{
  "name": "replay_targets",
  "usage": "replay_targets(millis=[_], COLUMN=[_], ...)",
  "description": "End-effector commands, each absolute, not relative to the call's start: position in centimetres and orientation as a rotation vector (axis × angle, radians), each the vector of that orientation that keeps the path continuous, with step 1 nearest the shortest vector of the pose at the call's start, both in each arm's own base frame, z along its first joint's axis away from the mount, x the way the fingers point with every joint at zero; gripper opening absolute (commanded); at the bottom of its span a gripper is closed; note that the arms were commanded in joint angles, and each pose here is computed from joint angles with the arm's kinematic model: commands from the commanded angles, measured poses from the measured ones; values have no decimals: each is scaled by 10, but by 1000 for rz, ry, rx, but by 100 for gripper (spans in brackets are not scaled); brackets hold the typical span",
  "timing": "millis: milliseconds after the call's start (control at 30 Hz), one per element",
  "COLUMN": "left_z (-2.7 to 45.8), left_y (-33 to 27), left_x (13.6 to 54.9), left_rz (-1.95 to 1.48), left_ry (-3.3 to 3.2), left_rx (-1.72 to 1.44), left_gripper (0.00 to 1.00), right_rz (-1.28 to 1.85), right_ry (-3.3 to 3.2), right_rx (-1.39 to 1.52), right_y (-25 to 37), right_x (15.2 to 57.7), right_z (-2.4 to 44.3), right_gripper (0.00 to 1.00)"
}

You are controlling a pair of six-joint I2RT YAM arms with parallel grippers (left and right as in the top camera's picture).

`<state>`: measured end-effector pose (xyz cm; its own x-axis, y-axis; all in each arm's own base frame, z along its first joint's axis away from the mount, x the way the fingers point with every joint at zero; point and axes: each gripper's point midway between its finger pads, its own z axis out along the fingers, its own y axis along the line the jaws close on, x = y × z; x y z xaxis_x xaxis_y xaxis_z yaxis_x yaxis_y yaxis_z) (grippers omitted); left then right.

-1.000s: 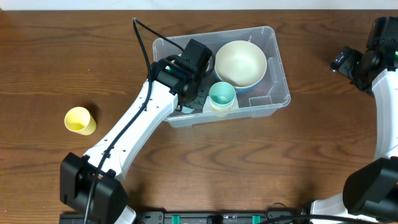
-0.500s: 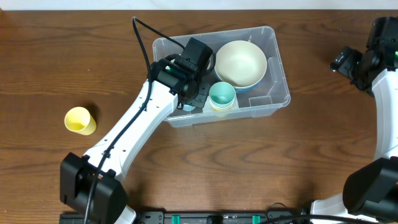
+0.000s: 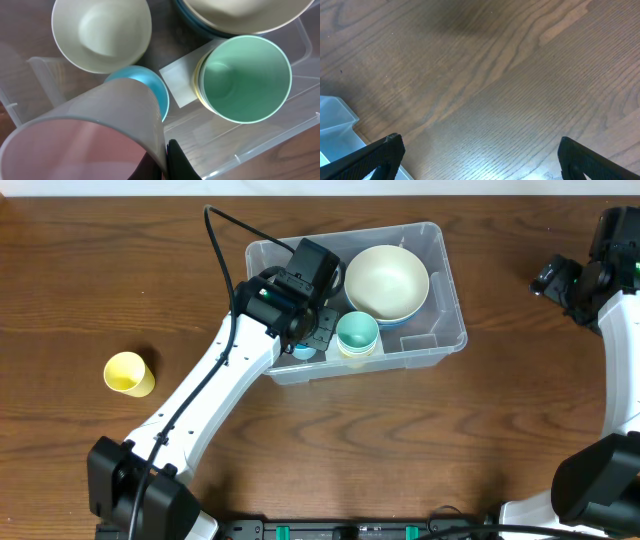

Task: Pack container
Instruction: 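Carry the pink cup into the bin and lower it onto the blue cup, then release the pink cup and move the left gripper to the yellow cup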

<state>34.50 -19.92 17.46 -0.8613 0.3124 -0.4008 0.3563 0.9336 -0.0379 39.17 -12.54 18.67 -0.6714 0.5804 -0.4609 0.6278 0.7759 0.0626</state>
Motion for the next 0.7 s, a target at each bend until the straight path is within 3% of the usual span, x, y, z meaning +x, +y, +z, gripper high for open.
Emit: replay_targets(millis=[0,133,167,267,333,667], left_z=[184,184,184,182,182,194], left_y=[-200,-201,-201,-201,-201,-179], left_x=[347,347,347,348,348,351], left_rz=[-162,-162,-162,-160,-160,-109], left_ry=[2659,2658,2659,2662,2662,2667], left_rx=[494,494,494,495,494,415], left_gripper=[6,6,13,56,71,74], right_rz=[-140,-141,-140,-140,-140,-140], right_ry=[2494,2494,2494,2494,2494,2494], right_rx=[932,932,932,933,932,933], right_y=[-128,-128,-128,-128,-128,-128], right_x=[391,391,391,391,391,391], right_z=[188,188,188,188,188,188], right_gripper=[99,99,99,99,99,99])
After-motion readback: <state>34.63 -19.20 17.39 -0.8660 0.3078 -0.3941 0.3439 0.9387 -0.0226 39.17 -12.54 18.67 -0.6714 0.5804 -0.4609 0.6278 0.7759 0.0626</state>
